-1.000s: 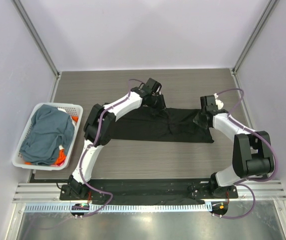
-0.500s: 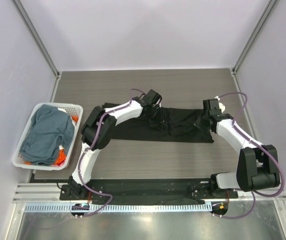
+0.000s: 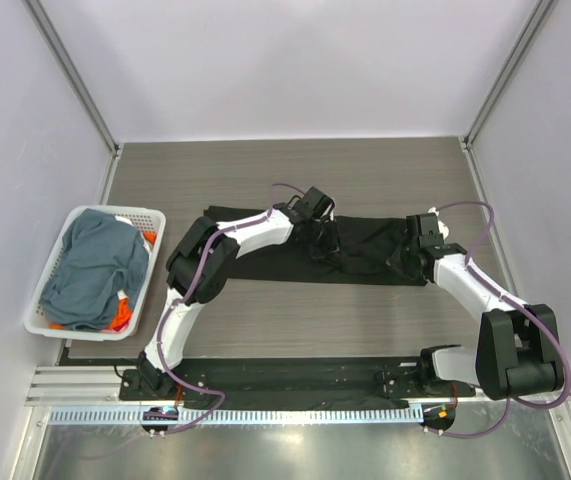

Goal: Fold and stack the t-shirts
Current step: Fold the tshirt

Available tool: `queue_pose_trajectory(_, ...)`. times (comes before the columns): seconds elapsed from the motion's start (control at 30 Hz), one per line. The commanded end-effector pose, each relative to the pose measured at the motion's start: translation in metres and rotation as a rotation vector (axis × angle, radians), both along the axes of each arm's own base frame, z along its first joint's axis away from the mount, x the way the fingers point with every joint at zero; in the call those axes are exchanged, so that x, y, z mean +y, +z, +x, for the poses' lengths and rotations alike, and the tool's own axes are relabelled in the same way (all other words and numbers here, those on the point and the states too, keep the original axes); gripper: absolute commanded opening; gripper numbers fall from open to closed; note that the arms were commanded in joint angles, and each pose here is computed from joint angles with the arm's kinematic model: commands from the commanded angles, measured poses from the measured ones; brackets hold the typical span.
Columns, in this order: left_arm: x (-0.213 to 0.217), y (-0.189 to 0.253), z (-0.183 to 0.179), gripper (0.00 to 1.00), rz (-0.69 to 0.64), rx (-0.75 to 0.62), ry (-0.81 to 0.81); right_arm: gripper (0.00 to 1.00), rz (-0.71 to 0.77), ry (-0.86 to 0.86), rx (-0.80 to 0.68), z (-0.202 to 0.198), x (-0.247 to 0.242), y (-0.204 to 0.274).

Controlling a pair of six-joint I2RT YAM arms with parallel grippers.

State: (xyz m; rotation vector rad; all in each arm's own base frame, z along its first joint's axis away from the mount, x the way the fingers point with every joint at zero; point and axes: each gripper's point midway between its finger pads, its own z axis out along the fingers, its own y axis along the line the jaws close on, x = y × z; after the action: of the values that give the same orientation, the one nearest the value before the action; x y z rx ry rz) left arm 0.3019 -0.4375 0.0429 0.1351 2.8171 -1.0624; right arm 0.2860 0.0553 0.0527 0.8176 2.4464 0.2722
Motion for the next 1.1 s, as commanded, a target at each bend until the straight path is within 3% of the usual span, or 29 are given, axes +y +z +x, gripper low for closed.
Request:
queue_pose_trajectory(0.0, -0.008, 0.024, 0.005, 0.17, -0.059, -0.041, 0.003, 0.01, 0.050, 0.004, -0.063, 0.007, 0.008, 0.010)
queue_pose_trajectory(0.1, -0.001, 0.034, 0.008, 0.01, -0.021, -0.061, 0.018, 0.01, 0.076, 0.027, -0.058, 0.003, 0.014, 0.006)
queue_pose_trajectory(0.27, 0.015, 0.035, 0.006, 0.00, 0.077, -0.058, 0.025, 0.02, 0.132, 0.082, -0.067, -0.004, 0.026, -0.001)
queue_pose_trajectory(0.47, 0.035, 0.019, 0.001, 0.00, 0.175, -0.033, 0.012, 0.26, 0.128, 0.128, -0.087, -0.008, 0.028, 0.006)
queue_pose_trajectory(0.77, 0.039, 0.026, 0.012, 0.22, 0.209, -0.068, -0.010, 0.26, 0.027, 0.088, -0.104, 0.011, 0.011, 0.013)
queue_pose_trajectory(0.93, 0.037, 0.030, 0.018, 0.25, 0.208, -0.087, -0.007, 0.26, -0.042, 0.049, -0.080, 0.017, -0.003, 0.005)
queue_pose_trajectory(1.07, 0.038, 0.034, 0.018, 0.26, 0.213, -0.096, -0.020, 0.26, 0.034, 0.081, -0.065, 0.013, 0.012, 0.002)
